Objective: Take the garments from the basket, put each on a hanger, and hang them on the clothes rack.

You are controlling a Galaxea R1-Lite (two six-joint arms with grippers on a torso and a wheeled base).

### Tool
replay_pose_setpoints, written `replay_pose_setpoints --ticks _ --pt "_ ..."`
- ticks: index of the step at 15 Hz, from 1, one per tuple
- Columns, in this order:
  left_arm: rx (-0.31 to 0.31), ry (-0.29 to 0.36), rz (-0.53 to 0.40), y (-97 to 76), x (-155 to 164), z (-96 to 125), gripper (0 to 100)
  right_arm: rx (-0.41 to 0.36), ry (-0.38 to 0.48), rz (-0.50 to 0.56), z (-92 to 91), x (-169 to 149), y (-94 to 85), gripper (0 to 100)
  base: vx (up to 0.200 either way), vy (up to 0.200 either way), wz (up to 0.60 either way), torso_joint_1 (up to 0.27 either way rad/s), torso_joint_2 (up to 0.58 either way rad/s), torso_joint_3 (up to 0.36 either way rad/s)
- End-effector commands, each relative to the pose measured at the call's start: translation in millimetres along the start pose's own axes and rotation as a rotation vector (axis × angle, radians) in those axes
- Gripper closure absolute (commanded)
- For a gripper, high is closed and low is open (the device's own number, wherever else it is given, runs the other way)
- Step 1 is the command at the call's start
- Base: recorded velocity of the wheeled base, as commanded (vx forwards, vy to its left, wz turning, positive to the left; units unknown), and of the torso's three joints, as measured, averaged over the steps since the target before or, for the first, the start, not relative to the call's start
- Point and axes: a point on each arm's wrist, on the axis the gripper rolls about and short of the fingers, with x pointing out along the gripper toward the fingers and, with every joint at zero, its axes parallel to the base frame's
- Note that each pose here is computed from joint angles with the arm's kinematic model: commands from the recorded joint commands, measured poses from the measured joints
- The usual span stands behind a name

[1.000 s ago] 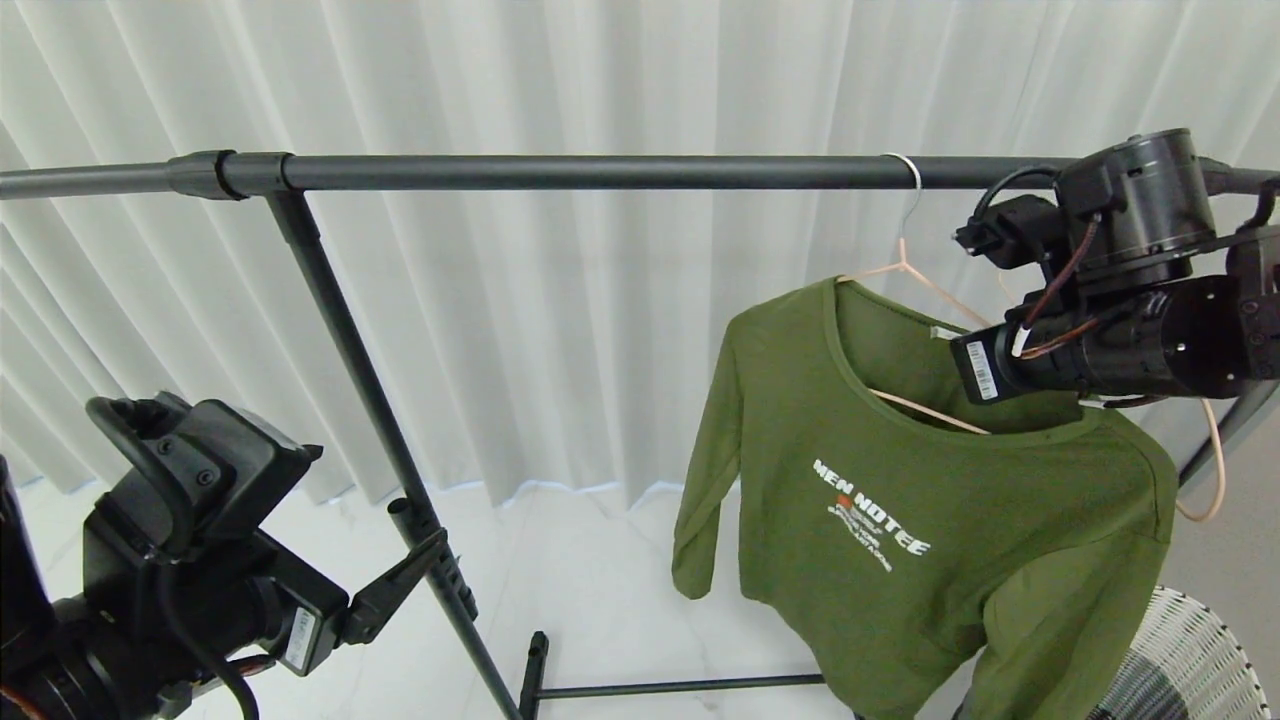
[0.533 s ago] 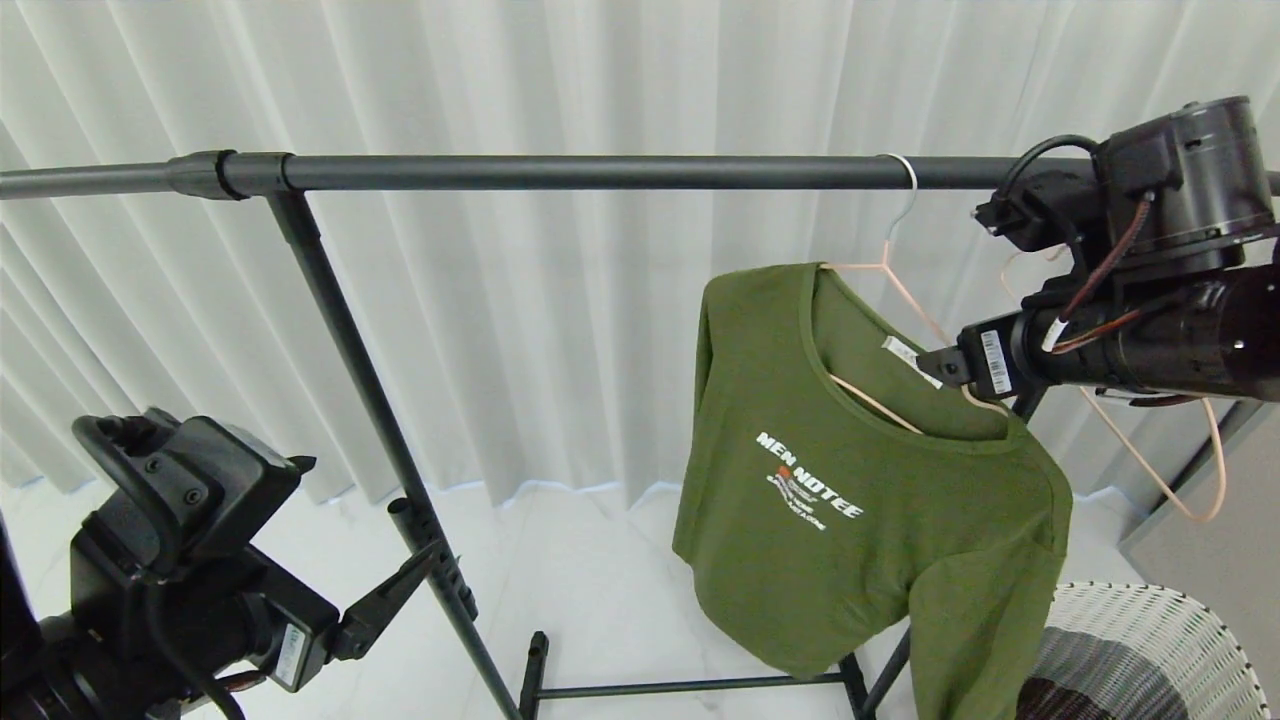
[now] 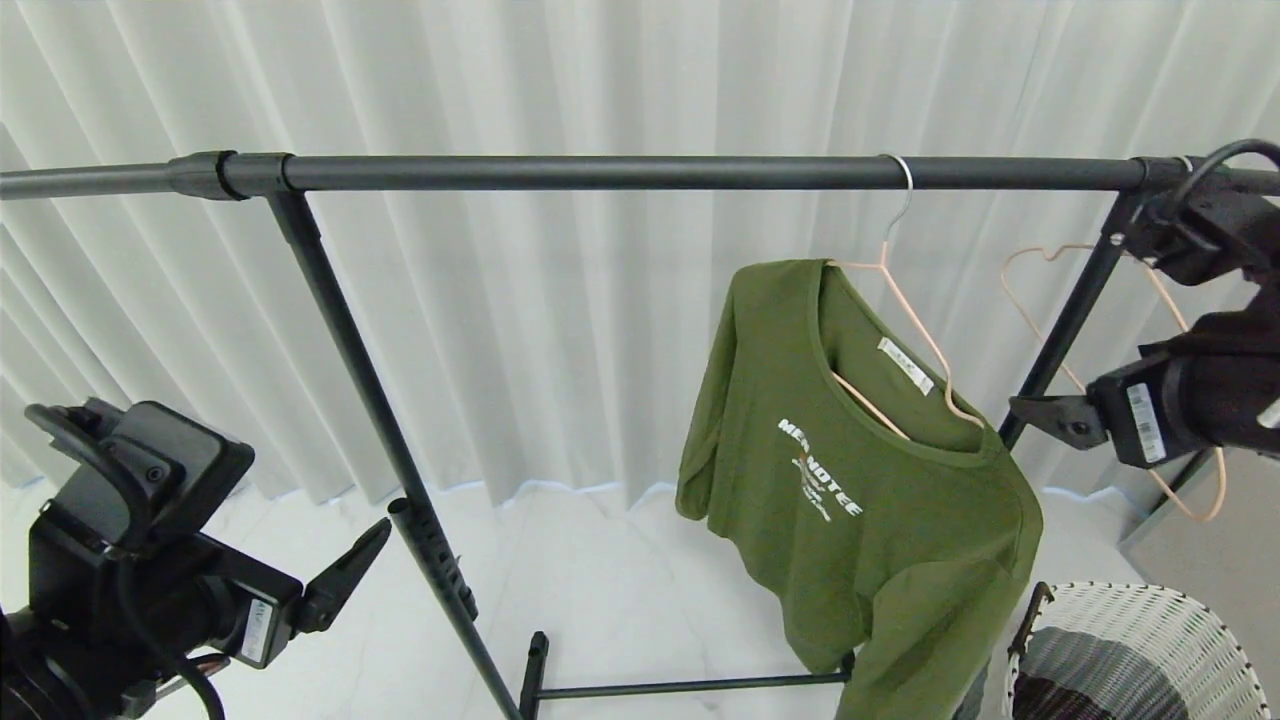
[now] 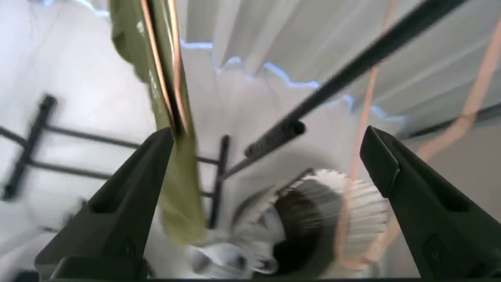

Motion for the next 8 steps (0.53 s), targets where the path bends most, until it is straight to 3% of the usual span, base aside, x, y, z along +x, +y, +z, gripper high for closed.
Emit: replay_pose_setpoints --ticks 1,3,8 --pt "-0.014 0.002 0.039 5.8 -3 -1 0 -0.089 -0.033 -0.006 -28.4 -34 -15.2 0 -0.200 0.000 0.00 -0.002 0.00 0.002" --pt "-0.025 0.012 0.076 11.2 -5 -4 0 -0.171 -0.015 -0.038 -56.2 -47 -24.7 0 -0.200 0.000 0.00 0.010 0.00 0.000" --pt "-0.022 0.020 0.084 8.6 -19 -22 0 -0.208 0.053 -0.149 -106.6 -63 -40.6 0 -0.200 0.000 0.00 -0.002 0.00 0.005"
